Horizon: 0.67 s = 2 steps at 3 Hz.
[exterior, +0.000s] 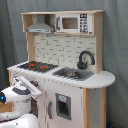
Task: Play with the kitchen
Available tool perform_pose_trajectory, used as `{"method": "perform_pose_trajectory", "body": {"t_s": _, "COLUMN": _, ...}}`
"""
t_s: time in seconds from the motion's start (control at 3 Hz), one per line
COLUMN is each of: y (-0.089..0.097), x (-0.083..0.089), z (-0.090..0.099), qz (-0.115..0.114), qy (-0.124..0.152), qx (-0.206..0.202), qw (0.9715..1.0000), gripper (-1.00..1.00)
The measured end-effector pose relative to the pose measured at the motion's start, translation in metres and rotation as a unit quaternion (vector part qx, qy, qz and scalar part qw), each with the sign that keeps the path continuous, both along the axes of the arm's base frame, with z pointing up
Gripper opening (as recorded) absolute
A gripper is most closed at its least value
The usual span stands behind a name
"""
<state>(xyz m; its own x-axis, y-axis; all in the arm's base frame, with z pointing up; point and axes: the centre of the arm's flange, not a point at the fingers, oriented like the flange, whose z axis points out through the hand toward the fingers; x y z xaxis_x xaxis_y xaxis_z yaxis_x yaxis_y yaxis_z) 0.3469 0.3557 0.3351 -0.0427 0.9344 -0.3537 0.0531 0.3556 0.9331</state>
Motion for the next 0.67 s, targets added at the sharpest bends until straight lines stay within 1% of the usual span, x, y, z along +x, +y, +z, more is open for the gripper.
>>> {"method": "perform_pose_trajectory", "body": {"t_s": 0.33, "y": 0.0, "x": -0.0001, "z": -0.0002, "qz": 0.001, "qy": -0.001, "qx": -0.059, "qw": 0.9982, "gripper": -1.0}}
{"method": "perform_pose_trajectory", "body": {"t_s": 0.67, "y": -0.0001, "x": -0.0001, "z": -0.0003, "qz": 0.003, "qy": -0.002, "qx": -0.111, "qw": 0.9938, "gripper": -1.0}}
